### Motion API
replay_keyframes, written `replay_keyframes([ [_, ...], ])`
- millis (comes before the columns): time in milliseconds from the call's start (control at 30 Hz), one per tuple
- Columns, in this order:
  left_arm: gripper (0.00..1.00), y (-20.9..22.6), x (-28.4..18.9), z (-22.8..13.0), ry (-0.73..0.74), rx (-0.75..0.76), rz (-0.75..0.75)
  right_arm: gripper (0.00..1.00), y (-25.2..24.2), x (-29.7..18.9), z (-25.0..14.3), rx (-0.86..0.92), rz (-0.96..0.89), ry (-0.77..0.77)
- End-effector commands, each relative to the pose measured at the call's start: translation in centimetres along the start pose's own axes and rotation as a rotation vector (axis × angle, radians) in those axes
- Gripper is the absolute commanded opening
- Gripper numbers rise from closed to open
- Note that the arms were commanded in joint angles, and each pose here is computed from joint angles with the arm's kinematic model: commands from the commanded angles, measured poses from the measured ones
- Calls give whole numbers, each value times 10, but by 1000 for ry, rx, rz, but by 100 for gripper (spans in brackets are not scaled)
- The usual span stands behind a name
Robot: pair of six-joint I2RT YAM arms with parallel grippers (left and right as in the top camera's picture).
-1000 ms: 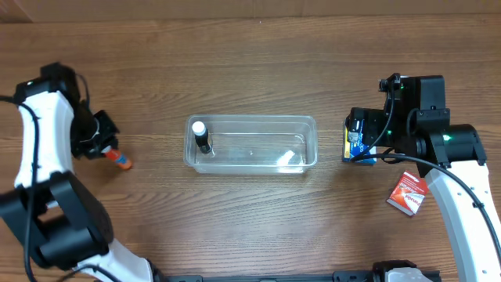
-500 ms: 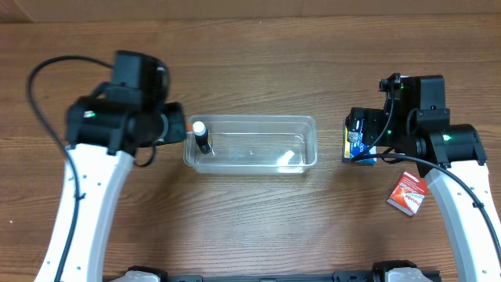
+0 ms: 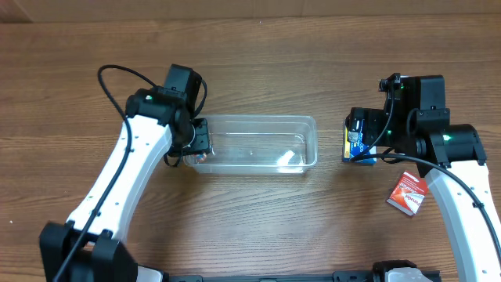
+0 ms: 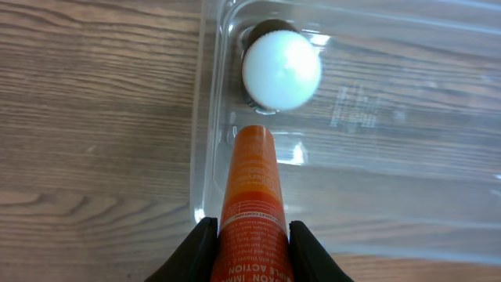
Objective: Pack container
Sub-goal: 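Place the orange tube into the container beside the black bottle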
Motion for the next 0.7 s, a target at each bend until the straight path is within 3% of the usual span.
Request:
replay_keyframes([
  [0, 4, -3, 17, 6, 12, -22, 25, 100, 3, -10, 7, -10, 7, -41],
  [233, 7, -7, 44, 14, 57, -22, 44, 100, 3, -10, 7, -10, 7, -40],
  [433, 43, -7, 48, 13, 75, -22, 45, 100, 3, -10, 7, -10, 7, -41],
  [567, 54, -7, 48, 14, 74, -21, 45, 100, 3, -10, 7, -10, 7, -40],
  [667, 55, -8, 46, 15, 68, -21, 41, 100, 3, -10, 7, -10, 7, -40],
])
Point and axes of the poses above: each gripper's point midway between its finger pads, its own x axis out along the fingers, its own y axis along the line the jaws close on, z = x × y, the point moved 10 cm from there along -x, back along the fingers, and after that the axes turned 4 degrees about -x, right-handed, at the moved point
